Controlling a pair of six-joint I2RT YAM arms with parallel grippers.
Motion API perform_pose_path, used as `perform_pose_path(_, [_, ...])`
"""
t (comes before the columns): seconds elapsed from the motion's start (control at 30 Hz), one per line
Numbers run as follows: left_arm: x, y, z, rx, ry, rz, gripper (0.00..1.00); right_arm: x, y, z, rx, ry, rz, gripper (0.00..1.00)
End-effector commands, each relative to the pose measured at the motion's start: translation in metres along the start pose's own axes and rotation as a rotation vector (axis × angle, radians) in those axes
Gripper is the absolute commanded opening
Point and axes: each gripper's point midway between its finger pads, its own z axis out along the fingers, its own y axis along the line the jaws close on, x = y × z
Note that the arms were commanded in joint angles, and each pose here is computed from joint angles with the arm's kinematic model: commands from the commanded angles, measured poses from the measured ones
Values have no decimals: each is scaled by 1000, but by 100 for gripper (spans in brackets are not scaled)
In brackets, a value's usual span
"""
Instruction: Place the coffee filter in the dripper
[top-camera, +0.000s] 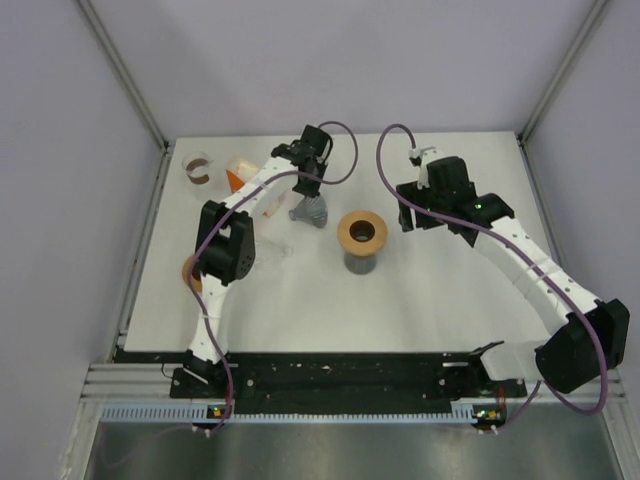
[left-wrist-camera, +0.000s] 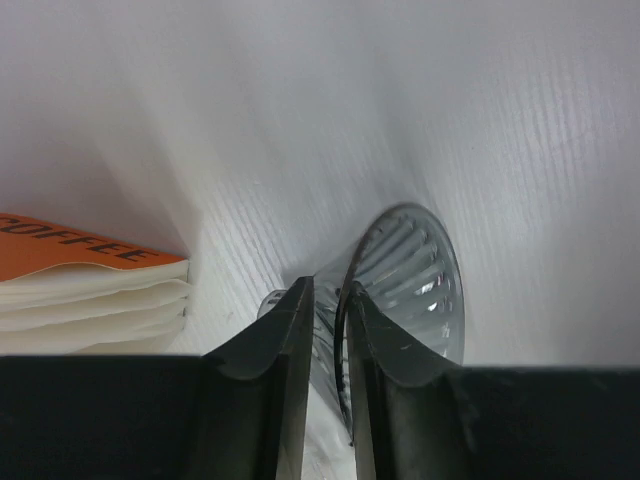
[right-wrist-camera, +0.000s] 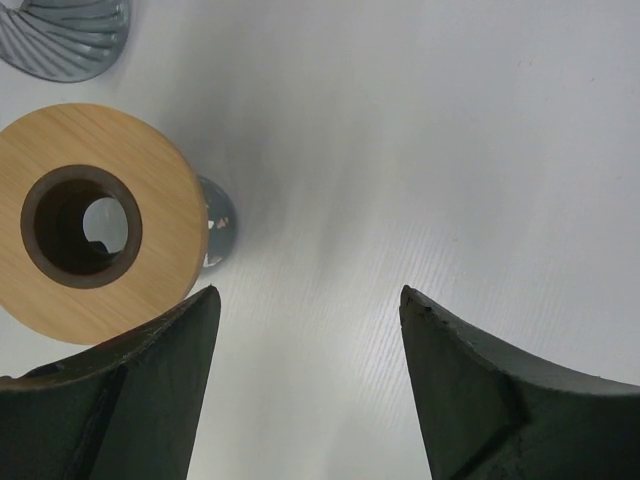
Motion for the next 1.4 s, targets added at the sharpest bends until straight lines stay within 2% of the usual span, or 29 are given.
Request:
perform_pose_path(0.0, [-7, 6, -13, -32, -21, 44, 14, -20, -1, -8, -17, -87, 6, 72])
perform_pose_path(0.07, [-3, 6, -15, -34, -12, 53, 0, -21, 0, -7, -21, -89, 7, 72])
perform_pose_path(0.27, [-6, 11, -36, -43, -20, 49, 0, -25, 4, -9, -41, -101, 14, 72])
perform_pose_path(0.5, [-69, 27, -131, 50, -262, -61, 0, -61, 19, -35, -124, -197, 54, 72])
perform_pose_path(0.67, [-98, 10, -204, 211, -412, -140, 0, -99, 45, -57, -245, -273, 105, 71])
perform_pose_path(0.93, [-97, -43, -271, 585, -457, -247, 0, -150, 86, -96, -349, -393, 101, 70])
perform_pose_path(1.07, [-85, -71, -277, 761, -390, -277, 0, -149, 101, -91, -417, -377, 122, 64])
perform_pose_path(1.37, [-72, -104, -267, 829, -351, -226, 0, -114, 110, -54, -423, -255, 144, 53])
